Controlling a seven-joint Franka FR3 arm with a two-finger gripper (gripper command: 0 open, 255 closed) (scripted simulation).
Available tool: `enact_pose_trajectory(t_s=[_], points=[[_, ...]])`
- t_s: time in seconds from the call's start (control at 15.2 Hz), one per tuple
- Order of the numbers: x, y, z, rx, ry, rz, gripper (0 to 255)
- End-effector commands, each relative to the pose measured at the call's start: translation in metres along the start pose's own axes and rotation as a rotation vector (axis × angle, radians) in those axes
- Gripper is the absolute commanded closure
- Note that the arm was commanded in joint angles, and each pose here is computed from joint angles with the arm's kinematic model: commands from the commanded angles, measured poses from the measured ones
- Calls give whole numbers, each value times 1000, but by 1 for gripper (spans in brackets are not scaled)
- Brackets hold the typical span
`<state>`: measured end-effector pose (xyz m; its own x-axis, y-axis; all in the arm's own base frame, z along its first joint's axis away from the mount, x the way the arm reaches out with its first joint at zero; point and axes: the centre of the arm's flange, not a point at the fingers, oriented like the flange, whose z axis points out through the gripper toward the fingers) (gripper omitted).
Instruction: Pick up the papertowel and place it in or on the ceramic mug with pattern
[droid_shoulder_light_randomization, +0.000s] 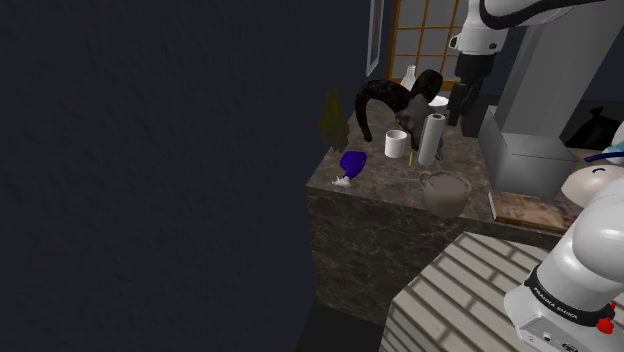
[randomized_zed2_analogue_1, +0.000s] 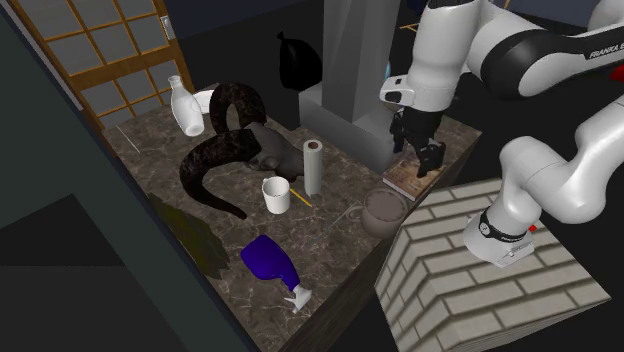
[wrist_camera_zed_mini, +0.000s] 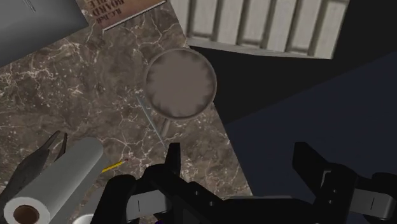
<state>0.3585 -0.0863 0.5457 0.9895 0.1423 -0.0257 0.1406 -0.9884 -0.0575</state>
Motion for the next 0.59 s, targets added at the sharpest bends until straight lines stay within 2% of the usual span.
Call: enact_pose_trajectory(t_s=[0.0,0.53], points=[[12,28,9,-1,-3,-1,0],[59,119,37,-2,-14,-4,0]])
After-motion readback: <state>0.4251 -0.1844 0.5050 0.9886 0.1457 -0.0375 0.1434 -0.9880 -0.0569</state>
